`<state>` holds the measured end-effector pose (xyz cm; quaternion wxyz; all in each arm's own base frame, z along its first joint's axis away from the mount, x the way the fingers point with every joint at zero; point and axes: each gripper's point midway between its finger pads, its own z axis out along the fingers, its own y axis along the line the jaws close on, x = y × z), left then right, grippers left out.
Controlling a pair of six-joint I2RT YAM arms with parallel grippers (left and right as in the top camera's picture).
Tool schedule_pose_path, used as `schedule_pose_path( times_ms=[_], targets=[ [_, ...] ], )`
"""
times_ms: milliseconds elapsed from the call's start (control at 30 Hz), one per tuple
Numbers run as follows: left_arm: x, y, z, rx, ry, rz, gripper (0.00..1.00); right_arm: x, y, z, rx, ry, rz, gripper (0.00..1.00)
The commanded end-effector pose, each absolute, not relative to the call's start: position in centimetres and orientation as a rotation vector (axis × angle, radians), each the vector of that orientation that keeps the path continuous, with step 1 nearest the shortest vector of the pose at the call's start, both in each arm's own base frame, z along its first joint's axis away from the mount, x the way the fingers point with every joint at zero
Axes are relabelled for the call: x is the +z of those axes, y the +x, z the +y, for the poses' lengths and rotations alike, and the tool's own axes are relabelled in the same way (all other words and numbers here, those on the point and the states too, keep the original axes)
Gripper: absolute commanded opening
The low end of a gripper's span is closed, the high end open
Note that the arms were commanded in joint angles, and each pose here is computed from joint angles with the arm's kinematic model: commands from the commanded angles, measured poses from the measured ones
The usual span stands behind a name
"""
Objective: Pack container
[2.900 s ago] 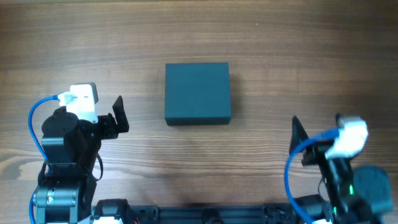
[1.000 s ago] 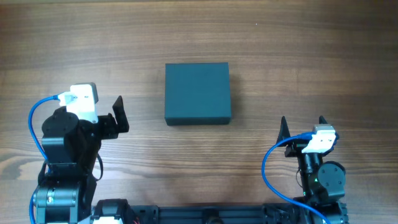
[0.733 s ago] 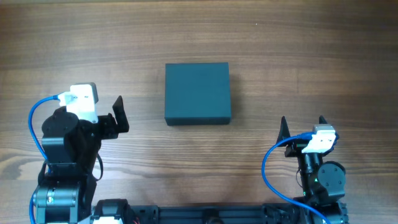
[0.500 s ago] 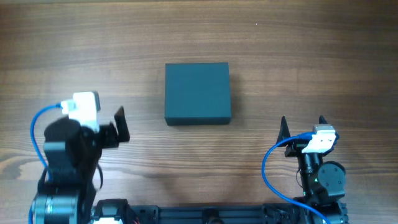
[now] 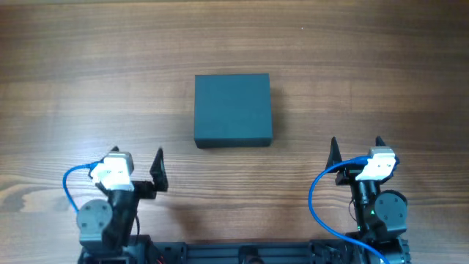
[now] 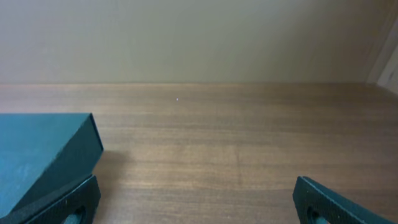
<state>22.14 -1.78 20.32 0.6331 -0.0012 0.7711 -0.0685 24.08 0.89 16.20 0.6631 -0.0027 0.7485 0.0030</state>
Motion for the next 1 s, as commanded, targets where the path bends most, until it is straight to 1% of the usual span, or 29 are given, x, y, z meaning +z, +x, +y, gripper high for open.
schedule_pose_path(
  times_ms=[0,167,333,433,967],
  targets=[
    [20.8,23.0,-1.9,-0.167,0.006,1.629,1.0,16.8,24.0,0.9,0.004,-0.015,1.67,1.0],
    [20.2,23.9,-1.7,-0.157,0.004,1.558,1.0,16.8,24.0,0.9,0.004,-0.015,1.67,1.0],
    [17.7,24.4,-1.4,-0.143,-0.023,1.597,1.0,16.8,24.0,0.9,0.004,-0.015,1.67,1.0],
    [15.6,24.6,-0.7,-0.164,-0.122,1.645,1.0,16.8,24.0,0.9,0.004,-0.014,1.67,1.0],
    [15.6,24.6,-1.5,-0.199,-0.1,1.649,1.0,16.8,24.0,0.9,0.004,-0.015,1.67,1.0]
  ],
)
